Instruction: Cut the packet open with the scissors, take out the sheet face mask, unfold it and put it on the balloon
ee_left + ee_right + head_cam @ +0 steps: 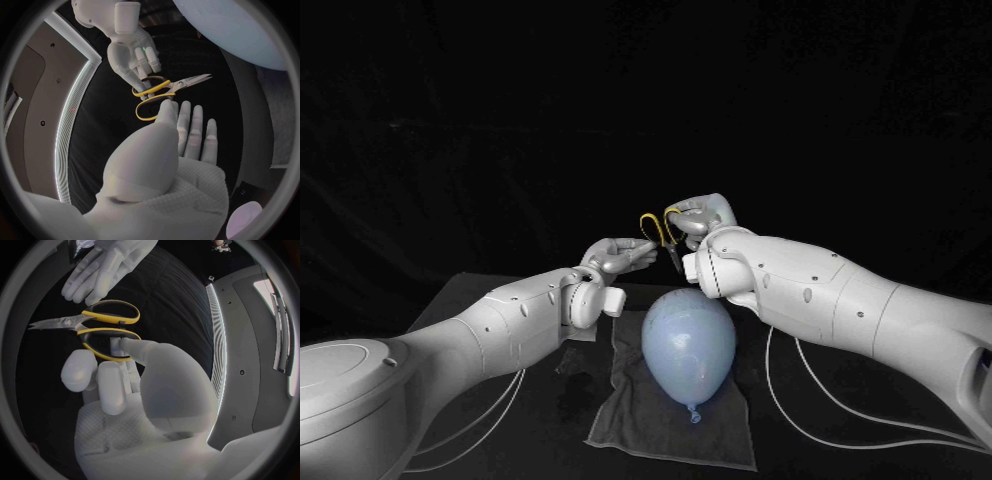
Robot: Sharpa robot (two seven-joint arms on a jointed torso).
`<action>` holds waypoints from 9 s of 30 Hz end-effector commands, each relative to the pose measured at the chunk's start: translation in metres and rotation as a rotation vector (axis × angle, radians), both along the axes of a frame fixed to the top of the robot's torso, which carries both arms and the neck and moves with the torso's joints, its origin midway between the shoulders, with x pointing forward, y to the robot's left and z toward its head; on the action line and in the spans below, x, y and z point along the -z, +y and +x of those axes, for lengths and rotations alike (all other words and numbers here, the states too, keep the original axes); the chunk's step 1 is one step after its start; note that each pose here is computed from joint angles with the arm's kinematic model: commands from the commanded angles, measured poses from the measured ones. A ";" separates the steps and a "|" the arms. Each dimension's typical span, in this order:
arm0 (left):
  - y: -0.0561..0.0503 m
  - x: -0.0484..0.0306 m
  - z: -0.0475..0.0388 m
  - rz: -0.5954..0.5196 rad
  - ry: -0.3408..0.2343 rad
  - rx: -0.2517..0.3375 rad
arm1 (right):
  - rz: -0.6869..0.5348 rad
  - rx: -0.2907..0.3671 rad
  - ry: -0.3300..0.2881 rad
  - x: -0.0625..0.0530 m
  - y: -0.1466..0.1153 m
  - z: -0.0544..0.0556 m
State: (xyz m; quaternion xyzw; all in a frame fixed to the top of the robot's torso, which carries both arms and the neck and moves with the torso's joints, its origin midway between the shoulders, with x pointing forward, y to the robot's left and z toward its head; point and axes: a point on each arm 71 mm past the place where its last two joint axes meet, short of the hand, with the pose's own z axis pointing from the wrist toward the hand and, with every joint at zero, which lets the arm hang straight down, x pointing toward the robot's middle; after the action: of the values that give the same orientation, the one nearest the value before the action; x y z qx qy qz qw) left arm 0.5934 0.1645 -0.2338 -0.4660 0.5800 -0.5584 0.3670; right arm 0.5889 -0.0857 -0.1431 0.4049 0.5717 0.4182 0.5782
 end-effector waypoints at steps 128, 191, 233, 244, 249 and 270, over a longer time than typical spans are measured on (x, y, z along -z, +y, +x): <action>-0.021 0.0107 -0.0068 -0.127 0.031 0.014 | 0.009 -0.063 -0.018 0.000 -0.002 -0.001; 0.054 -0.0459 0.0071 0.387 0.134 0.536 | -0.879 -0.567 -0.488 -0.063 -0.055 -0.022; 0.036 -0.0535 0.0043 0.397 0.172 0.569 | -1.401 -0.672 -0.570 -0.044 0.032 -0.054; 0.035 -0.0543 0.0011 0.390 0.165 0.582 | -1.392 -0.684 -0.515 -0.039 0.029 -0.051; 0.035 -0.0553 -0.0011 0.377 0.162 0.597 | -1.385 -0.682 -0.504 -0.039 0.026 -0.048; 0.032 -0.0638 -0.0055 0.338 0.098 0.611 | -1.390 -0.739 -0.434 -0.027 0.030 -0.043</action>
State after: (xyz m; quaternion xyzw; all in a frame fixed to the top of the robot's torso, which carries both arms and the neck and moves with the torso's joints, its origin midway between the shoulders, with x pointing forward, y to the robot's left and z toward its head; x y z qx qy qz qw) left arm 0.5875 0.2006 -0.1763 -0.2371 0.8087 -0.4907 0.2216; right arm 0.5459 -0.0562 -0.1140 -0.3449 0.6637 0.2028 0.6320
